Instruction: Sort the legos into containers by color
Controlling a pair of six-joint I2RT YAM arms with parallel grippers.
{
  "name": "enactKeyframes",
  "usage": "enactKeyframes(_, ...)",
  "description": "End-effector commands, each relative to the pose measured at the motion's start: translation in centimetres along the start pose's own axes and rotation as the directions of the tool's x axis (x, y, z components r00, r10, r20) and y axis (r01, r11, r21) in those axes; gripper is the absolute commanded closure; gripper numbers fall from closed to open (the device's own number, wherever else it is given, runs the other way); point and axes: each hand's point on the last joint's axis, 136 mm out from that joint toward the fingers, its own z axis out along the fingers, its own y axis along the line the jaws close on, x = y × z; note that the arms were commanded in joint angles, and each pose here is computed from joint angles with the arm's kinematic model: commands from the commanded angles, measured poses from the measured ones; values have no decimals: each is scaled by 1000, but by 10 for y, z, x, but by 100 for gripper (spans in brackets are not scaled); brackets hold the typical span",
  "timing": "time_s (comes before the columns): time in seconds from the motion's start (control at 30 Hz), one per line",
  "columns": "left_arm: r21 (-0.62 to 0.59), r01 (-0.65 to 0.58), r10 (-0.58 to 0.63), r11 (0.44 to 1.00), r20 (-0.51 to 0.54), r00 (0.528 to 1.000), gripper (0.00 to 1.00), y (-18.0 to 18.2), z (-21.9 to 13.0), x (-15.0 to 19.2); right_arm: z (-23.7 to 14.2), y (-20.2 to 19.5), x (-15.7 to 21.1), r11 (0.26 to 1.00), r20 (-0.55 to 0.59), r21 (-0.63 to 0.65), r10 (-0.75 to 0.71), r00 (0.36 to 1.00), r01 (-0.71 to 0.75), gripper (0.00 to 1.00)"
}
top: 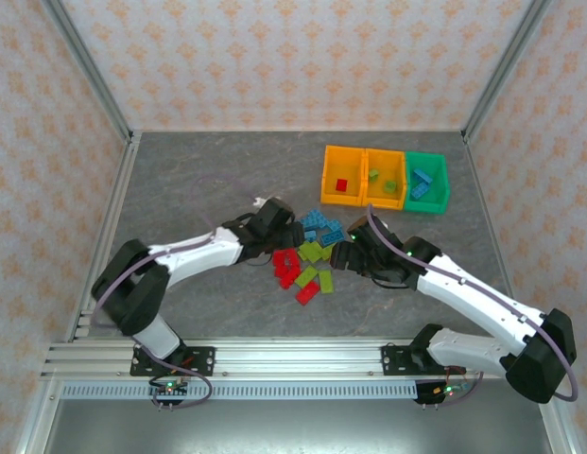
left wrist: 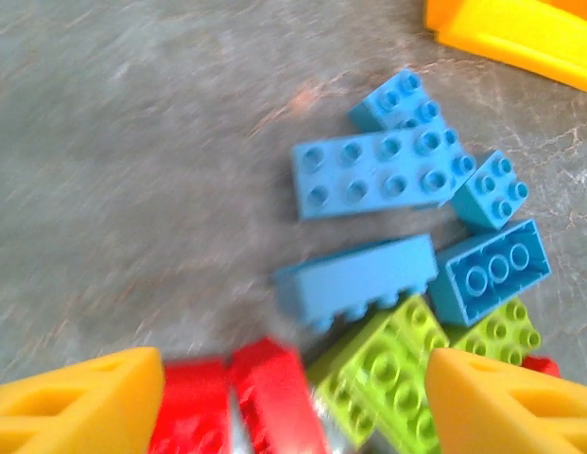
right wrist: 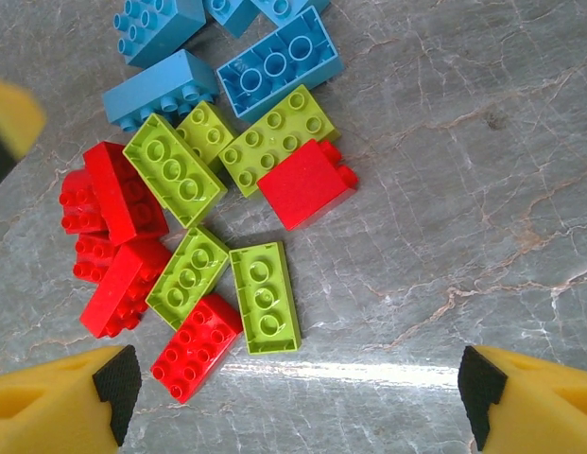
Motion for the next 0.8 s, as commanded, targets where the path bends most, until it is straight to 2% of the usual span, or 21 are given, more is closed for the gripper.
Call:
enactKeyframes(0.0, -84, 29, -31, 996, -16, 999, 33, 26, -11, 16, 5, -5, 1, 1000, 6, 24, -6, 1000, 6, 11)
enactKeyframes(0.07, -96, 12, -18, 995, -53, 998, 37, 28, -10, 29, 7, -3, 1, 1000, 2, 23, -4, 1000, 4, 11)
enactKeyframes(0.17, -125, 23, -30, 992, -52, 998, 51, 39, -4, 39, 8, 0, 0, 1000, -6, 21, -4, 1000, 4, 11)
enactKeyframes(0.23, -117, 14, -21, 993, -57, 998, 54, 40, 0, 43, 8, 0, 1, 1000, -12, 22, -1, 1000, 1, 12)
enactKeyframes(0.53, -76, -27, 20, 997, -94, 995, 51, 30, 18, 49, 3, -8, 3, 999, 0, 35, 20, 1000, -20, 12)
enactKeyframes(0.77, -103, -32, 20, 994, -124, 992, 50, 39, 32, 58, 3, -8, 4, 999, -3, 32, 26, 1000, -26, 12)
